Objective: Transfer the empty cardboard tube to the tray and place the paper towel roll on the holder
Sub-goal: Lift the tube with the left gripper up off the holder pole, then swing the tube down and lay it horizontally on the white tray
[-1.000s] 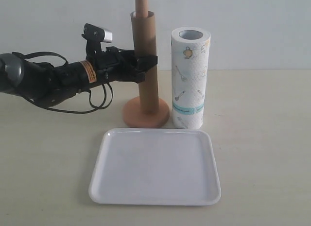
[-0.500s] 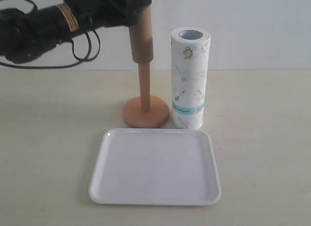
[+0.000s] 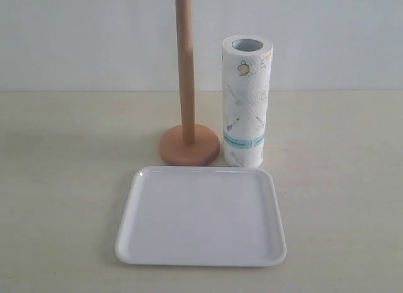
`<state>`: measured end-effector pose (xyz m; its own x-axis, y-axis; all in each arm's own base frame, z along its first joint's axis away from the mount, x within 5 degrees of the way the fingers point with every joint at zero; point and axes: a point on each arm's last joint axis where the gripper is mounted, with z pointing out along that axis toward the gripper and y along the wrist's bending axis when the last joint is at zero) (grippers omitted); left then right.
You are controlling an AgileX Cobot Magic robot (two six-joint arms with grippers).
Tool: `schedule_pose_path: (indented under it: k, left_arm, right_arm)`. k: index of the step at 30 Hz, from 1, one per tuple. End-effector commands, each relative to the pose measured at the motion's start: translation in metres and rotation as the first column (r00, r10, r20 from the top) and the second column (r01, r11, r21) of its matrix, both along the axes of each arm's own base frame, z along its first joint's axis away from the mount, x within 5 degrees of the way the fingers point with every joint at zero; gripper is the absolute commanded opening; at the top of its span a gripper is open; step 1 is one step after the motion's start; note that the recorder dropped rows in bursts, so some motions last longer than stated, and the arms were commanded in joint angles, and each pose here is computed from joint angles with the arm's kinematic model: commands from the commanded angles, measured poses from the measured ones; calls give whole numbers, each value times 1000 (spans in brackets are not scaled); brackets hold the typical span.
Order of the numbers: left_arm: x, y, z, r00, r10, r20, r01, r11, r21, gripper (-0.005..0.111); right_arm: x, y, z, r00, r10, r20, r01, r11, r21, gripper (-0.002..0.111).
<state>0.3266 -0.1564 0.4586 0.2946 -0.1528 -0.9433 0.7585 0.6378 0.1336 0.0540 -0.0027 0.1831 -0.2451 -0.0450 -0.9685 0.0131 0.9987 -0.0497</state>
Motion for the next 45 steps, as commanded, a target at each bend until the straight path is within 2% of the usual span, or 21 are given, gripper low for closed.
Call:
schedule_pose_path:
  k: [1,2,7,10,14,20,23,29,32,34,37,39,43,45]
  left_arm:
    - [-31,0,14,1000,-2,1,2,988,154,4]
    - [-42,0,16,1000,2,-5,-1,980,200,4]
    - [-83,-2,14,1000,5,-25,2,956,293,4]
    - [-102,-2,-4,997,18,-79,6,956,292,4]
    - [-117,-3,-56,976,77,-205,-4,942,334,4]
    - [-122,-8,-144,900,163,-403,42,890,453,4]
    - [-115,-13,-165,841,178,-511,76,896,437,4]
    - [-100,-38,-186,749,85,-657,233,894,382,4]
    - [-92,-49,-202,695,103,-712,247,895,371,4]
    - [-88,-55,-214,719,159,-677,221,871,439,4]
    - [-95,-71,-226,855,147,-497,232,749,621,4]
    - [-100,-80,-225,904,195,-381,143,701,699,4]
    - [-106,-89,-216,927,317,-202,-58,651,757,4]
    - [-110,-93,-209,912,355,-205,-81,645,760,4]
  right_arm:
    - [0,0,1,1000,-3,13,3,1000,6,2]
    - [0,0,1,1000,-3,13,3,1000,6,2]
    - [0,0,1,1000,-3,13,3,1000,6,2]
    - [0,0,1,1000,-3,13,3,1000,6,2]
    - [0,0,1,1000,-3,13,3,1000,6,2]
    - [0,0,1,1000,-3,13,3,1000,6,2]
    - [0,0,1,1000,-3,13,3,1000,6,2]
    - [0,0,1,1000,-3,13,3,1000,6,2]
    - [0,0,1,1000,-3,13,3,1000,6,2]
    - [0,0,1,1000,-3,13,3,1000,6,2]
    - [0,0,1,1000,-3,13,3,1000,6,2]
    - [0,0,1,1000,-3,13,3,1000,6,2]
    - [0,0,1,1000,-3,13,3,1000,6,2]
    - [0,0,1,1000,-3,13,3,1000,6,2]
